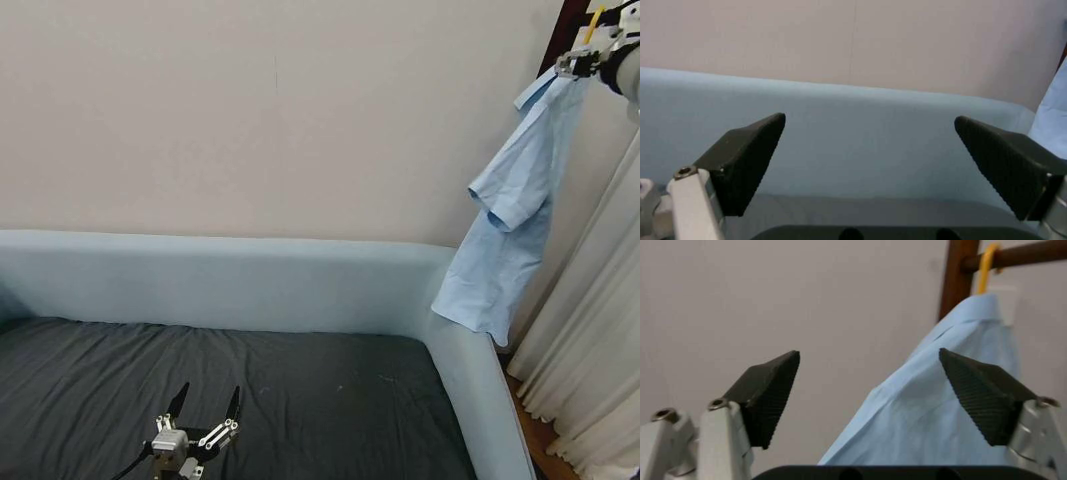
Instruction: Pick up the clothes from the sofa and hang them on the clothes hanger.
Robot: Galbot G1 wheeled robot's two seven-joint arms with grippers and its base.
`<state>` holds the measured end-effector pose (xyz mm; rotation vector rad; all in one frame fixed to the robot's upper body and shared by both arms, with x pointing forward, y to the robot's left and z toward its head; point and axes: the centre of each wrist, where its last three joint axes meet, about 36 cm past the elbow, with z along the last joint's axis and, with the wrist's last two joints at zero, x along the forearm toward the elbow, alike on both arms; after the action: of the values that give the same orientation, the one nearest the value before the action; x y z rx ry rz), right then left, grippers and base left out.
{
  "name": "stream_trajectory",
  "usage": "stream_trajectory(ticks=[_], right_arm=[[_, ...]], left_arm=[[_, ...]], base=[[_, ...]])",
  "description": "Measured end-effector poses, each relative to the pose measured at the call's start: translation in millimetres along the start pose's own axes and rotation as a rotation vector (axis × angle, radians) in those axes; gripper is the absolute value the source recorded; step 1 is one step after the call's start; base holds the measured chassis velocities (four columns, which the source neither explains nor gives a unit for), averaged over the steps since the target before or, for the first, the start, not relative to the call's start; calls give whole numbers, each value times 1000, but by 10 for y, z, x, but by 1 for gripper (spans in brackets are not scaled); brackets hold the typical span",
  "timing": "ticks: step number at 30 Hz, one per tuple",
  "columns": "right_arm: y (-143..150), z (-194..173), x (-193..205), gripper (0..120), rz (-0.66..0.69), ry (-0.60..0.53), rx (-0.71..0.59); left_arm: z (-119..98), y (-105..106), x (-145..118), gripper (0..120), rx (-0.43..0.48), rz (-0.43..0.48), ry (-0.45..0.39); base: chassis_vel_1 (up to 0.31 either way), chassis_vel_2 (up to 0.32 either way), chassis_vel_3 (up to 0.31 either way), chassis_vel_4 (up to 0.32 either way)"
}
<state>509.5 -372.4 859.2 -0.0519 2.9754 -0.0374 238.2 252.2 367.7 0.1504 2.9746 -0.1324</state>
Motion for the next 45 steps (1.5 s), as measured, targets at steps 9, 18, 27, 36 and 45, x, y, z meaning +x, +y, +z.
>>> stream_trajectory(ticks=[9,18,27,36,45], right_arm=[[301,937,646,100,-219,-7,-22],[546,2054,1036,100,-296,-39,58],[370,3208,2075,100,-271,-46,201],[636,3816,2961,100,-96,6,64],[658,3939,3298,100,-44,34,15]], left_arm=[[0,0,0,100,0,0,0],[0,0,0,100,0,1,0],[0,0,0,100,0,0,0],[0,1,0,100,0,0,0],[0,0,0,100,0,0,0]], base=[[0,0,0,0],[0,0,0,0],[0,0,0,0],[0,0,0,0],[0,0,0,0]])
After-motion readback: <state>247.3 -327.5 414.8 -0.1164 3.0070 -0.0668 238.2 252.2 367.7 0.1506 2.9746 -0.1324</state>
